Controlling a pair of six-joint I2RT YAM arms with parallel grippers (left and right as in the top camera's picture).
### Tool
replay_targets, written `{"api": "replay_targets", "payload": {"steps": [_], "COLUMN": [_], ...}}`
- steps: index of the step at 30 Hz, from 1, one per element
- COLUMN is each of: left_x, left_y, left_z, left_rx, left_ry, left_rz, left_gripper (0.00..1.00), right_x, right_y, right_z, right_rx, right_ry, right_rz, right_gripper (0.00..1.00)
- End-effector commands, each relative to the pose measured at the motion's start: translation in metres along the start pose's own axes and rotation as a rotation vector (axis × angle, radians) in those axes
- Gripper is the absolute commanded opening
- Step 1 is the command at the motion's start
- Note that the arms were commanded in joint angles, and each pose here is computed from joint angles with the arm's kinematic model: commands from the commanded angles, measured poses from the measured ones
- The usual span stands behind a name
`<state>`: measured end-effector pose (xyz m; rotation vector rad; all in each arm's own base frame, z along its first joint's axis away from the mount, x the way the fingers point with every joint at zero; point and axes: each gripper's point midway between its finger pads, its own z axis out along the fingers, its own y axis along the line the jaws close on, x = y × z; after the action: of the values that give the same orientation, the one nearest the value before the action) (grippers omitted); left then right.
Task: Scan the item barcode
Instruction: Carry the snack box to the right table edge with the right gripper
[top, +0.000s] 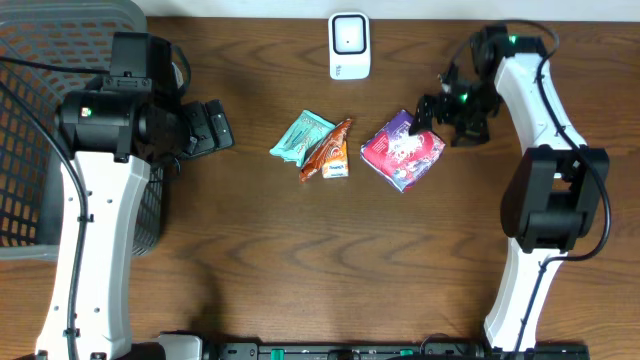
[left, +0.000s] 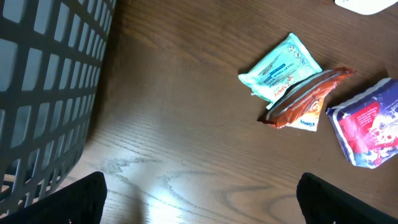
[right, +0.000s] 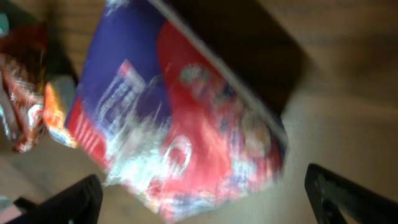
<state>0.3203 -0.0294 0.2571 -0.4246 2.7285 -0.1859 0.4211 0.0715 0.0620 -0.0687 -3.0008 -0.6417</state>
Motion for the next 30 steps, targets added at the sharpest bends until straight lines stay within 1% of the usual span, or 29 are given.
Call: {"api": "replay_targets", "payload": {"steps": [1,4,5,6,7,8,9,10,11,15,18,21,24,30], "left_x": [0.0,0.0,0.0,0.0,0.0,0.0,0.0,0.0,0.0,0.0,0.0,0.0,0.0,0.0], "left_y": [0.003,0.003,0.003,0.003,0.003,0.003,0.003,0.003,0.003,0.003,0.003,0.003,0.003,0.003], "left_z": [-0.001,-0.001,-0.001,-0.001,-0.001,-0.001,-0.001,-0.001,-0.001,-0.001,-0.001,-0.001,-0.001,-0.001], "left_rx": [-0.01,-0.01,-0.01,-0.01,-0.01,-0.01,-0.01,-0.01,-0.01,-0.01,-0.01,-0.01,-0.01,-0.01], "left_ry": [-0.004,-0.004,-0.004,-0.004,-0.004,-0.004,-0.004,-0.004,-0.004,-0.004,-0.004,-0.004,-0.004,-0.004], "left_rz": [-0.012,-0.012,-0.012,-0.012,-0.012,-0.012,-0.012,-0.012,-0.012,-0.012,-0.012,-0.012,-0.012,-0.012], "left_gripper": [0.98,0.98,0.98,0.98,0.98,0.98,0.98,0.98,0.98,0.98,0.98,0.98,0.98,0.98], "right_x": [0.011,0.02,0.024,0.028,0.032,0.036,0.039,0.041,0.043,0.044,0.037,0.026,0.01,-0.029], "right_y": [0.003,-0.001,-0.004,-0.006,-0.008,-0.01,-0.01,-0.01,-0.009,0.0,0.023,0.054,0.08,0.106], "right_z": [0.021,0.043,0.05,0.055,0.06,0.064,0.065,0.066,0.066,0.06,0.044,0.018,-0.012,-0.058], "right_rx": [-0.143,-0.186,-0.189,-0.189,-0.19,-0.19,-0.192,-0.193,-0.195,-0.2,-0.3,-0.441,-0.559,-0.646], "right_ry": [0.023,0.036,0.043,0.051,0.061,0.071,0.079,0.085,0.093,0.106,0.072,0.013,-0.06,-0.22], "right_rz": [-0.04,-0.061,-0.062,-0.058,-0.052,-0.046,-0.041,-0.04,-0.037,0.008,-0.009,-0.005,0.054,0.15], "right_gripper": [0.99,0.99,0.97,0.85,0.68,0.42,0.27,0.09,0.01,0.01,0.01,0.01,0.01,0.01]}}
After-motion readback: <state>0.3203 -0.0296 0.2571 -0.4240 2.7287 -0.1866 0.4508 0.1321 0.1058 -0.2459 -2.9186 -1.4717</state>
